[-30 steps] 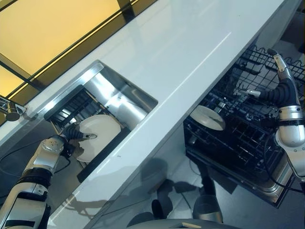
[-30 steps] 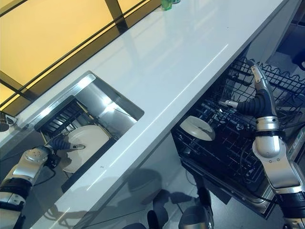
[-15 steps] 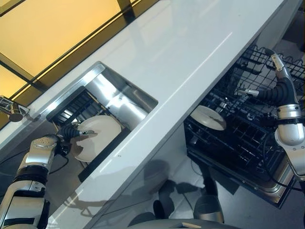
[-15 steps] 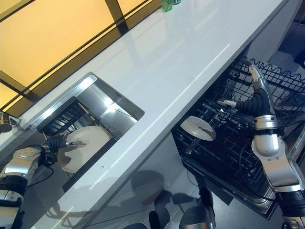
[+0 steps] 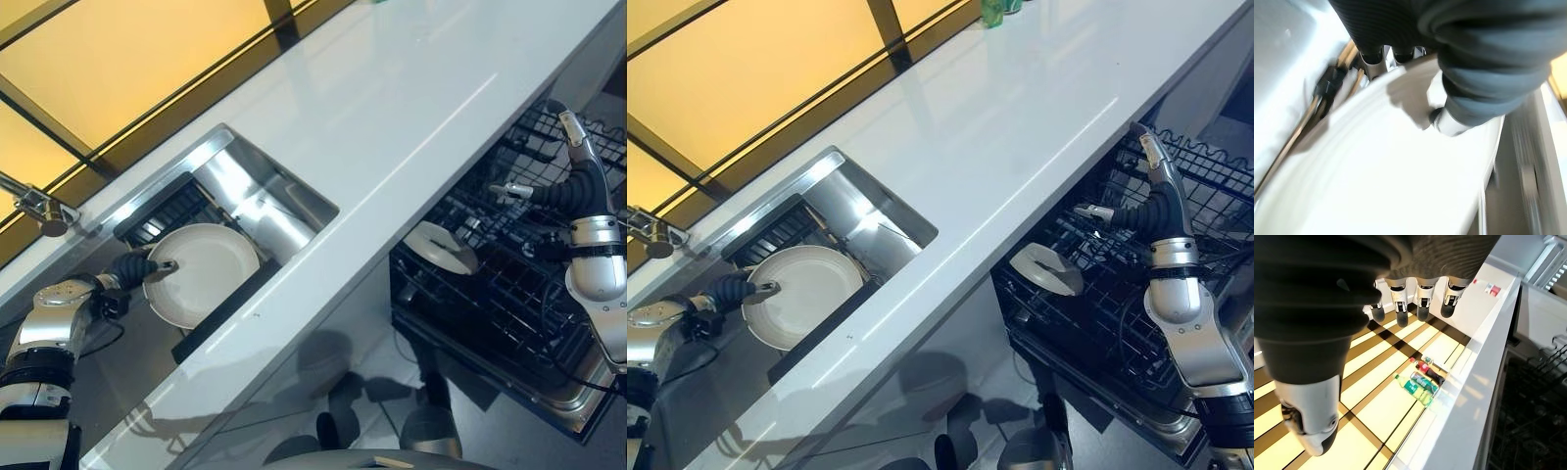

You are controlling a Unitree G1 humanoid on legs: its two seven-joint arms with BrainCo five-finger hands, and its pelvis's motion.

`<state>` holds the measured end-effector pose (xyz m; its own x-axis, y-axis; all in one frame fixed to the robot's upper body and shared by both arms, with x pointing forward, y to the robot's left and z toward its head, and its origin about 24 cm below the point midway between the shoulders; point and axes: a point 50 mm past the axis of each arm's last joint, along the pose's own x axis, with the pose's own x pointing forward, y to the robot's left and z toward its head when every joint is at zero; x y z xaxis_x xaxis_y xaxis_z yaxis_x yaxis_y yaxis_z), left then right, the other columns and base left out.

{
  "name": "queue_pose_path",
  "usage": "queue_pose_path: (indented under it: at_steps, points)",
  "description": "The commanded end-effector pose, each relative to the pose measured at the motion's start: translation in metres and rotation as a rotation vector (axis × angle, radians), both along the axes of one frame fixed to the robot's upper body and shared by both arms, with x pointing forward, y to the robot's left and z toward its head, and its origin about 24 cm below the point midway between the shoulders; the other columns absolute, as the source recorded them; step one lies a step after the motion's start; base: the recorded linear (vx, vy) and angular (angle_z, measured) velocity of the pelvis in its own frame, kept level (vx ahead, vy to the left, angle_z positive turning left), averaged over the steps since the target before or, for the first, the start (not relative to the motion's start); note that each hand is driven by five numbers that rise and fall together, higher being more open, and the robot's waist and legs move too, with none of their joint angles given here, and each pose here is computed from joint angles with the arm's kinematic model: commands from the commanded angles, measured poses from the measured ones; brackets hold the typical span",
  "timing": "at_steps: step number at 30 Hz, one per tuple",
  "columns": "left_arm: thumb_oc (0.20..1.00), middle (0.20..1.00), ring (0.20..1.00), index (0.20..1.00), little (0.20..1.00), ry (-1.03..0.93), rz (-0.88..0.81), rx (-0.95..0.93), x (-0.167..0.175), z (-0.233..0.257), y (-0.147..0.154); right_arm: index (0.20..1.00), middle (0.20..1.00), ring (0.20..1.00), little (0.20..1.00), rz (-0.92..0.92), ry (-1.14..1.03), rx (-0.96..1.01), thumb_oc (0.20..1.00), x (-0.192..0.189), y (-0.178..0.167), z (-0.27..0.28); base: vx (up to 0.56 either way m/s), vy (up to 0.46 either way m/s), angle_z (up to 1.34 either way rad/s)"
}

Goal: Pick up plates and place into dishwasher.

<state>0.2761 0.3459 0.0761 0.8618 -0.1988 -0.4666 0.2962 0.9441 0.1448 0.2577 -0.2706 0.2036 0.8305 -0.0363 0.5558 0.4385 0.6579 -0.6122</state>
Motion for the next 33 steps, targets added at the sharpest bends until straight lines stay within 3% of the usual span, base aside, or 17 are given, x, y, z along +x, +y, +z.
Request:
queue_pose_path:
  at_steps: [1,15,24,33]
  points:
    - [0.200,0.200,0.200,0.200,0.200,0.021,-0.135,0.045,-0.006,0.010,-0.001,1.000,1.000,1.000,1.000,0.061,-0.098,-0.011,1.000,-0.011,0.009,0.017,0.00,-0.046,0.03]
    - [0.200,0.200,0.200,0.200,0.200,-0.040,-0.160,0.090,-0.005,0.031,0.000,1.000,1.000,1.000,1.000,0.039,-0.094,0.029,1.000,-0.015,0.007,0.010,0.00,-0.039,0.01]
    - [0.200,0.200,0.200,0.200,0.200,-0.479,0.164,0.181,0.000,0.065,0.010,1.000,1.000,1.000,1.000,0.017,-0.120,0.069,1.000,-0.018,0.006,0.003,-0.03,-0.045,0.02]
    - [0.200,0.200,0.200,0.200,0.200,-0.904,0.436,0.202,-0.010,0.093,-0.006,1.000,1.000,1.000,1.000,-0.006,-0.160,0.111,1.000,-0.018,0.011,-0.007,-0.02,-0.061,0.03]
